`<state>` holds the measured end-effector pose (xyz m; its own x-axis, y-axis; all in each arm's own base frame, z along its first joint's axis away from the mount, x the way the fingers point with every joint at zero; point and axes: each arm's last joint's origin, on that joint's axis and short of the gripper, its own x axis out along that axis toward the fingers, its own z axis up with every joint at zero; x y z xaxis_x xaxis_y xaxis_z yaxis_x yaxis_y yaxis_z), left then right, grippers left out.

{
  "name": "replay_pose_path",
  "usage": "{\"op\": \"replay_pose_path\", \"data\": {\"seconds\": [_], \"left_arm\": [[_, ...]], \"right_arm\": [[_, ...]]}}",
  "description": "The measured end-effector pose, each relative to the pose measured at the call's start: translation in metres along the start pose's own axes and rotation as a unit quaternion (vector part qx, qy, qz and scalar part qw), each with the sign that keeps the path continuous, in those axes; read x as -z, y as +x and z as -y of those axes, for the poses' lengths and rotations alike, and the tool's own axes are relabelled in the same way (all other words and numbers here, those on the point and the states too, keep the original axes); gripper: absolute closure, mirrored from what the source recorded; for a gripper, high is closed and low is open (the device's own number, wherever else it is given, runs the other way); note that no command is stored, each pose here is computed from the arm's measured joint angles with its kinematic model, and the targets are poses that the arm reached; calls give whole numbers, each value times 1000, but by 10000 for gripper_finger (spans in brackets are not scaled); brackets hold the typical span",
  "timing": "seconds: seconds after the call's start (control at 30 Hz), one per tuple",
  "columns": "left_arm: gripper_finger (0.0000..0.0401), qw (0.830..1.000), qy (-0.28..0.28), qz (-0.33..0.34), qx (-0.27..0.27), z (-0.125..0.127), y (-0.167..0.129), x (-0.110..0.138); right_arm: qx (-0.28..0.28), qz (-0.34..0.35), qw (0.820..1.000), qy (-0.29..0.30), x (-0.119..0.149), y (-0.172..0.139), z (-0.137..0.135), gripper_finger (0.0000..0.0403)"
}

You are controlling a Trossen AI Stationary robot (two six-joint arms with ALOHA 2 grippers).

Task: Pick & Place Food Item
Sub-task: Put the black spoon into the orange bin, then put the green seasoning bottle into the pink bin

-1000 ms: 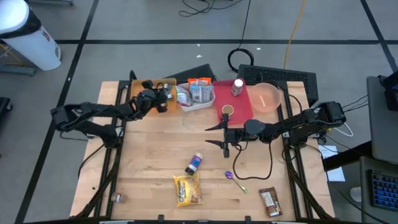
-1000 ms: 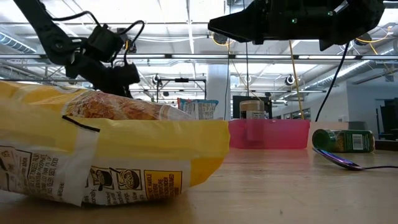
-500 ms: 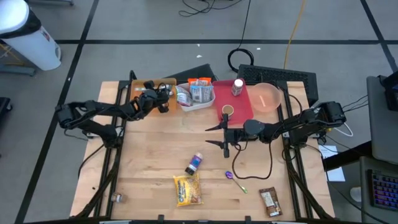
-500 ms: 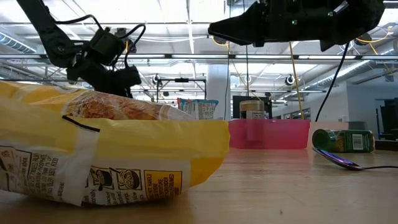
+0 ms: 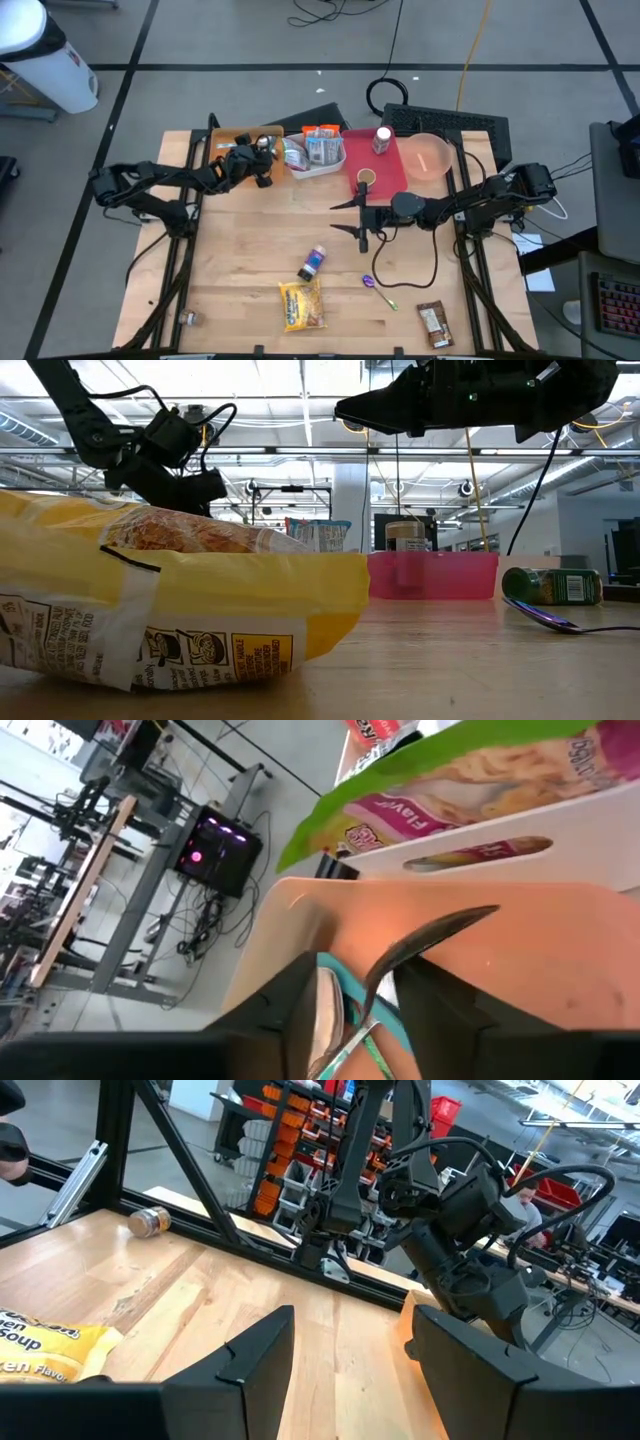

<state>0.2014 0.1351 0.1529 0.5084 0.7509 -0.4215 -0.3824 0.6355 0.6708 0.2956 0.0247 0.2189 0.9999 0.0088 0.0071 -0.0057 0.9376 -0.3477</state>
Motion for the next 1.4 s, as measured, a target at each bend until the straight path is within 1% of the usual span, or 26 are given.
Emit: {"op": "replay_pose_path", "data": {"seconds": [0.27,0.47,0.53,0.63,0.73,0.8,0.9,1.03,1.17,1.23,1.3,1.4], "left_arm": [[196,1000,-1,18,1,1,-8,-7],[175,999,-18,33,1,-6,-25,-18],[174,998,-34,46,5,-11,-34,-28],[174,993,-72,90,12,-23,-52,-49],[174,983,-101,146,44,-32,-74,-70],[173,971,-126,196,63,-40,-90,-85],[173,946,-167,264,92,-51,-116,-102],[173,901,-220,342,153,-62,-149,-116],[174,846,-263,406,224,-70,-176,-120],[174,823,-272,428,257,-72,-186,-119],[174,805,-272,442,288,-71,-193,-119],[174,789,-255,455,324,-67,-198,-121]], "right_arm": [[0,0,1000,0,0,0,0,206],[0,0,1000,0,0,0,0,206],[0,1,1000,0,0,0,0,206],[1,2,1000,-1,-1,0,0,206],[1,2,1000,-1,-1,0,0,206],[-1,3,1000,-1,0,0,0,206],[-1,3,1000,2,0,0,0,206],[-1,3,1000,16,0,0,0,206],[-2,2,1000,19,0,0,0,206],[-2,2,1000,19,0,0,0,206],[-2,3,1000,19,0,0,0,206],[-1,3,1000,19,0,0,0,206]]}}
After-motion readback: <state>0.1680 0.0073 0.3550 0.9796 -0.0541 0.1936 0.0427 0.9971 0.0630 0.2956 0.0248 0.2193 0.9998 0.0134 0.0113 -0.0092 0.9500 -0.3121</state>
